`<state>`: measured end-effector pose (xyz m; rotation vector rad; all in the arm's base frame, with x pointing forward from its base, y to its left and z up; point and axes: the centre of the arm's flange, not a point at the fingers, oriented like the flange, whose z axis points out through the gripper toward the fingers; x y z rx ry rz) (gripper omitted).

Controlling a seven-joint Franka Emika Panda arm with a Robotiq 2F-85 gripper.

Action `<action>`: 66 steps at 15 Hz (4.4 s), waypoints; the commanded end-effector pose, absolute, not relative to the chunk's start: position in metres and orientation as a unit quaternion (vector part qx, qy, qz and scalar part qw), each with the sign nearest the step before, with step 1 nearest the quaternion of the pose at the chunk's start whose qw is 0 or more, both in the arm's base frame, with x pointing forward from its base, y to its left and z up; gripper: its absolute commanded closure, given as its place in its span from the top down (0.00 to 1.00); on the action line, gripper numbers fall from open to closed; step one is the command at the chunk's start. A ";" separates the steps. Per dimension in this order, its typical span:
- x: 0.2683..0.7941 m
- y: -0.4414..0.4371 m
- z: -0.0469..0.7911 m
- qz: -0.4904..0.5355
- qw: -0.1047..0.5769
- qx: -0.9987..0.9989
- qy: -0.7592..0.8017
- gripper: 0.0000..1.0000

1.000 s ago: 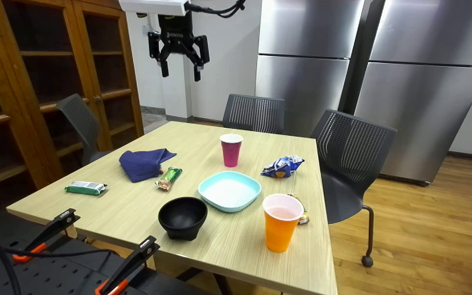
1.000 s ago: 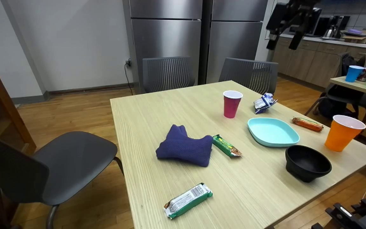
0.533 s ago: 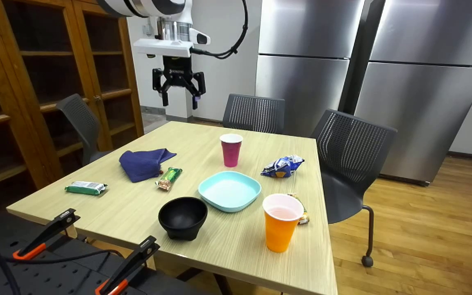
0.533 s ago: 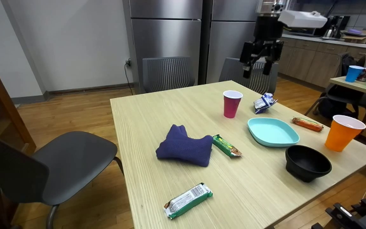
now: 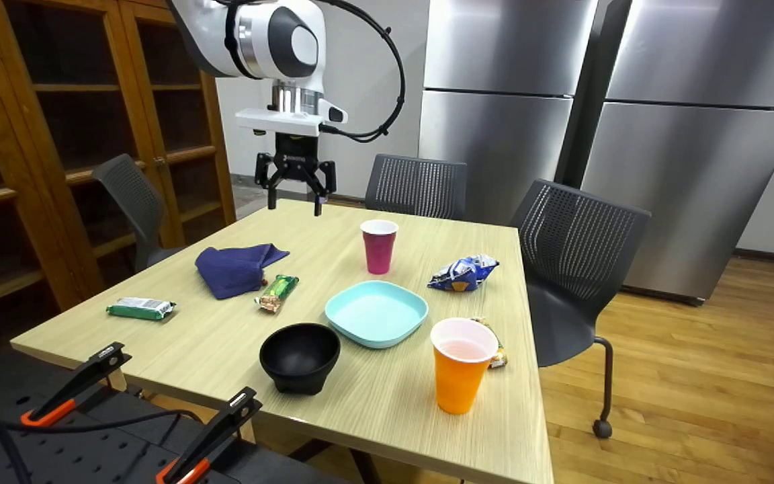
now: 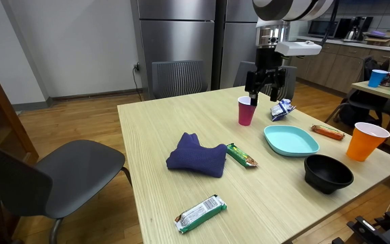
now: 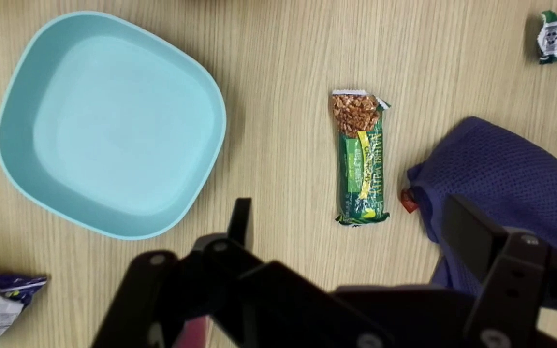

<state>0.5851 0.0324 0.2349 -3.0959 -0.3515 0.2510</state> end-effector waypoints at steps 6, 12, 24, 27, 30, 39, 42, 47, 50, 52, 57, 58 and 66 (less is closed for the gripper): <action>0.605 0.062 0.171 0.170 -0.020 -0.975 -0.145 1.00; 0.593 0.087 0.128 0.191 -0.037 -0.966 -0.173 1.00; 0.609 0.110 0.080 0.149 -0.058 -0.975 -0.156 1.00; 0.600 0.106 0.081 0.157 -0.045 -0.973 -0.161 1.00; 0.602 0.106 0.080 0.155 -0.047 -0.974 -0.160 1.00; 0.612 0.108 0.040 0.144 -0.039 -0.975 -0.162 1.00; 0.614 0.109 0.029 0.138 -0.039 -0.976 -0.166 1.00; 0.607 0.116 0.038 0.118 -0.040 -0.976 -0.178 1.00; 0.603 0.117 0.044 0.108 -0.039 -0.977 -0.178 1.00; 0.603 0.115 0.046 0.109 -0.037 -0.978 -0.175 1.00; 0.600 0.113 0.053 0.113 -0.038 -0.978 -0.173 1.00; 0.599 0.113 0.054 0.113 -0.040 -0.978 -0.173 1.00; 0.602 0.109 0.048 0.122 -0.046 -0.978 -0.163 0.50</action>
